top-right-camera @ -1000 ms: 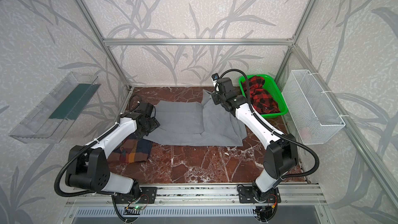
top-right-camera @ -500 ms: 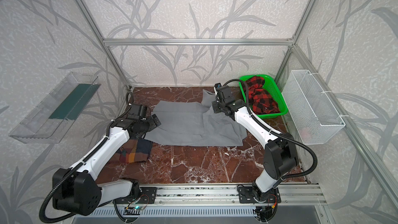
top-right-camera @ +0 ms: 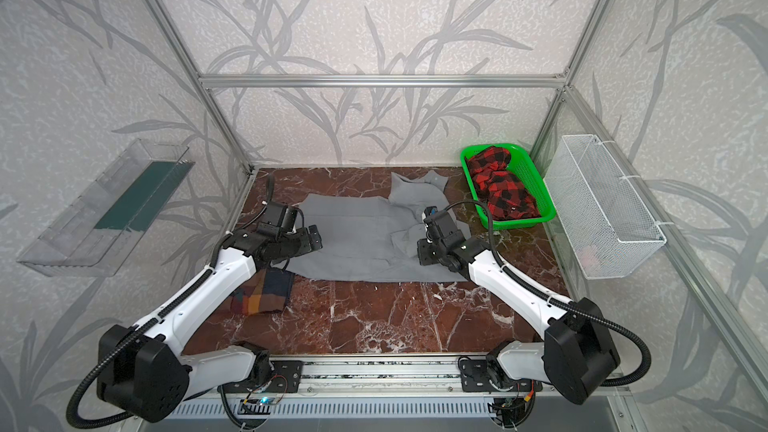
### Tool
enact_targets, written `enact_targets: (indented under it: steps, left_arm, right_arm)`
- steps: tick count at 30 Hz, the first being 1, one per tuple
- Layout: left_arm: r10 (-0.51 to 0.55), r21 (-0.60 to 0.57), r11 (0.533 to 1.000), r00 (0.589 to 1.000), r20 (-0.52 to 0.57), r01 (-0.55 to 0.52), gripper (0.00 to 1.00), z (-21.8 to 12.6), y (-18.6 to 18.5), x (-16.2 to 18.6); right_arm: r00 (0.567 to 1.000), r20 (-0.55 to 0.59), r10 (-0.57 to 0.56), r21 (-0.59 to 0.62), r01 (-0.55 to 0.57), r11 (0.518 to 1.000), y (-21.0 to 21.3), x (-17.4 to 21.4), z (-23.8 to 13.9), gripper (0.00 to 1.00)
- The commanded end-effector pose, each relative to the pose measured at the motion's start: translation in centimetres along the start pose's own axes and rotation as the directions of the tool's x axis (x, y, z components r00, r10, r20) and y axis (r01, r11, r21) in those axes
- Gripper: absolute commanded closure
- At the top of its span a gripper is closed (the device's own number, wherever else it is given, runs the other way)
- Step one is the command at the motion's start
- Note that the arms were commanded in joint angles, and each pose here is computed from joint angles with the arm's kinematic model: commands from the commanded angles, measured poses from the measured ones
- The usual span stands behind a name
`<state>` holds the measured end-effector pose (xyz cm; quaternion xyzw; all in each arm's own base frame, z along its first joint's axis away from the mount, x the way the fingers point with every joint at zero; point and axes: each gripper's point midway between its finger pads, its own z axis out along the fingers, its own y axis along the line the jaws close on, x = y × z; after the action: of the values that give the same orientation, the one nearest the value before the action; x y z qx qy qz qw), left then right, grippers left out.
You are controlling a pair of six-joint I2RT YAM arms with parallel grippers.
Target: Fold and stack the long sleeve shirts
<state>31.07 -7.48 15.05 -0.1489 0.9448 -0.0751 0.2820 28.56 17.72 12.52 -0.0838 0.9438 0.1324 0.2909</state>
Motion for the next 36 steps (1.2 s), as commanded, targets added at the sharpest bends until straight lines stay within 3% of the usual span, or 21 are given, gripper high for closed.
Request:
enact_targets:
  steps: [1, 4, 7, 17, 29, 36]
  left_arm:
    - [0.037, -0.004, 0.999, 0.998, 0.044, -0.036, 0.01, -1.3, 0.0, -1.0]
    - [0.053, 0.030, 0.998, 0.997, 0.059, -0.055, 0.01, -1.6, -0.6, -1.1]
    - [0.085, 0.012, 0.996, 0.996, 0.039, -0.085, 0.01, -1.9, -0.4, -1.0]
    - [0.149, -0.029, 0.988, 0.989, -0.015, -0.150, 0.01, -1.8, 1.2, 0.7]
    - [0.110, -0.034, 0.993, 0.993, 0.030, -0.109, 0.01, -2.3, 2.2, 0.2]
    - [0.103, -0.018, 0.995, 0.994, 0.041, -0.102, 0.01, -2.5, 2.1, 0.2]
  right_arm:
    - [0.994, 0.084, 0.065, -0.036, -0.062, 0.997, 0.0, -0.3, -2.8, 0.44]
    - [0.990, 0.140, 0.030, -0.028, -0.027, 0.999, -0.1, -1.6, -4.6, 0.32]
    - [0.992, 0.124, -0.016, 0.002, 0.016, 1.000, 0.0, -2.8, -4.1, 0.31]
    - [0.995, 0.023, -0.092, 0.094, 0.089, 0.992, 0.2, -5.7, 4.3, 0.31]
    - [0.986, -0.096, -0.134, 0.259, 0.155, 0.953, -2.0, -5.7, 9.9, 0.42]
    - [0.979, -0.147, -0.140, 0.264, 0.175, 0.948, -2.5, -4.2, 12.3, 0.49]
